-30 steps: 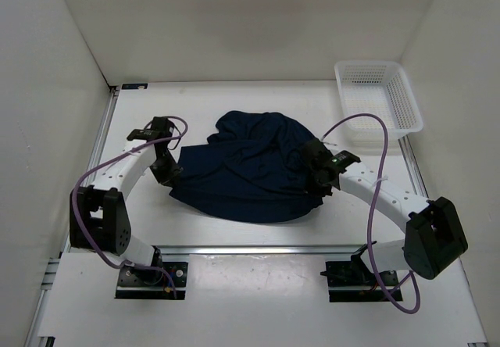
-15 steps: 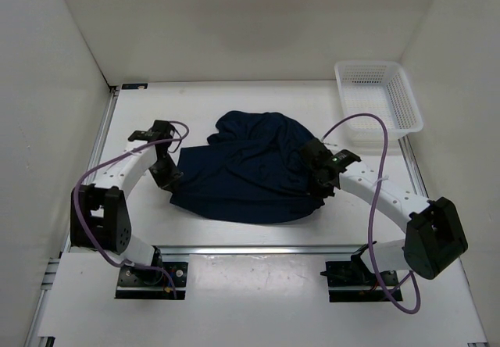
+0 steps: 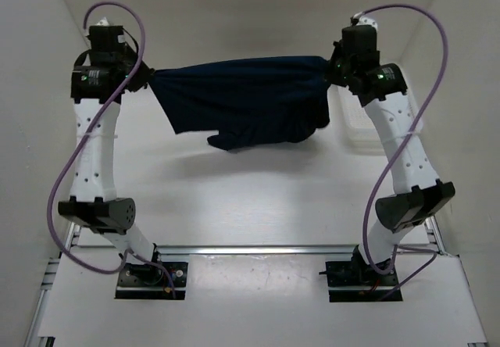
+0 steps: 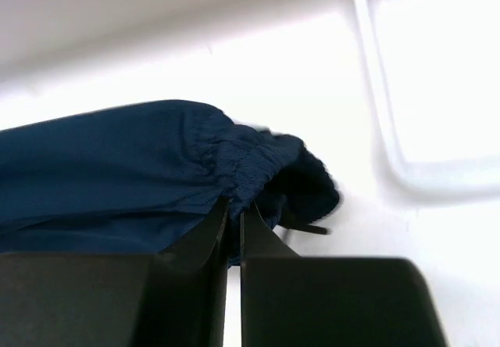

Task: Fold and stack the shorts
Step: Flatten the shorts out

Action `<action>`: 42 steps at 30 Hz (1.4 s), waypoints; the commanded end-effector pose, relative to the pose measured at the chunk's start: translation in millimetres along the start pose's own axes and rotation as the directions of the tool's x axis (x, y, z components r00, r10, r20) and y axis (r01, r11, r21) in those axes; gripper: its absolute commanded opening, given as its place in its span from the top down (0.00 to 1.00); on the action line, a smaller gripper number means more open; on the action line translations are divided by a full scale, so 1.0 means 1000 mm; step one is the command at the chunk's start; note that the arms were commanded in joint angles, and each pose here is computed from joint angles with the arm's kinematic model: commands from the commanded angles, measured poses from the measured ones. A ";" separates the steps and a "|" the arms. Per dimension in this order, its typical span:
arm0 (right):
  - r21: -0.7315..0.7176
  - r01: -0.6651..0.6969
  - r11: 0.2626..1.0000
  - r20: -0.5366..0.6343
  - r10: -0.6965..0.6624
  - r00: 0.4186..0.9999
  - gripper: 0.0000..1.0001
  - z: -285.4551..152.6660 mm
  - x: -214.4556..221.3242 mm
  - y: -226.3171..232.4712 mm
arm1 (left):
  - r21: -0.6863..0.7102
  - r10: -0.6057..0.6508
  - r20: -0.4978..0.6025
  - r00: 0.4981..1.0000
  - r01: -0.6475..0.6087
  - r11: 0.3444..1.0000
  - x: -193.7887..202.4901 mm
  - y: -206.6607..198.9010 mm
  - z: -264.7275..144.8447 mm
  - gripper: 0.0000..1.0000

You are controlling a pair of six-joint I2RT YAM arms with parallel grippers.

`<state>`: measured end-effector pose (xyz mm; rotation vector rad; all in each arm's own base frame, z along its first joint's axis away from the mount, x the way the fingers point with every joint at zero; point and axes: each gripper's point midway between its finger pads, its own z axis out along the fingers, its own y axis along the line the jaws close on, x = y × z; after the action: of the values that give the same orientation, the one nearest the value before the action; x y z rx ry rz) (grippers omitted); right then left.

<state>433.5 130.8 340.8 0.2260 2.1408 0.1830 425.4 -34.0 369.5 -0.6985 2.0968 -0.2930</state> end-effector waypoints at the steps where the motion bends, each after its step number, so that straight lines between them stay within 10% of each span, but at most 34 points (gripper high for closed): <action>1: -0.054 0.062 0.997 0.127 -0.054 0.990 1.00 -0.046 -0.040 0.000 | 0.102 -0.035 0.155 0.987 0.019 0.995 -0.029 -0.004 -0.080 0.90; 7: -0.087 0.035 0.996 0.069 -0.029 0.997 1.00 -0.063 0.064 -0.024 | 0.025 -0.052 -0.044 0.998 0.053 0.998 0.078 0.057 -0.054 0.90; 9: -0.050 -0.001 0.999 -0.037 -0.001 0.999 0.69 -0.062 0.137 -0.052 | -0.018 -0.062 -0.109 0.992 0.060 0.998 0.120 0.083 -0.050 0.90; 11: -0.004 -0.009 1.000 -0.124 0.009 0.992 0.17 -0.066 0.201 -0.080 | -0.103 -0.090 -0.255 0.963 0.066 0.992 0.190 0.121 -0.031 0.90; 12: 0.045 -0.057 0.997 -0.179 0.064 0.982 0.10 -0.073 0.226 -0.092 | -0.138 -0.109 -0.318 0.942 0.068 0.988 0.215 0.134 -0.026 0.65; 14: 0.121 -0.090 0.989 -0.231 0.116 0.966 0.05 -0.078 0.262 -0.115 | -0.219 -0.156 -0.456 0.877 0.059 0.974 0.271 0.164 -0.020 0.45; 24: 0.108 -0.320 0.941 -0.464 0.332 0.821 0.44 -0.085 0.312 -0.080 | -0.326 -0.182 -0.471 0.863 0.022 0.945 0.271 0.176 -0.008 0.34; 30: 0.104 -0.508 0.855 -0.561 0.472 0.680 0.24 -0.069 0.347 -0.058 | -0.386 -0.244 -0.561 0.791 0.012 0.922 0.317 0.197 0.002 0.21; 42: 0.165 -0.628 0.761 -0.578 0.590 0.564 0.36 -0.032 0.357 -0.070 | -0.475 -0.282 -0.615 0.736 -0.061 0.878 0.349 0.219 0.050 0.18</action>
<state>196.9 134.5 51.7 1.0226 2.6203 0.7263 204.8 -57.2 8.8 -1.1688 2.9348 -0.1010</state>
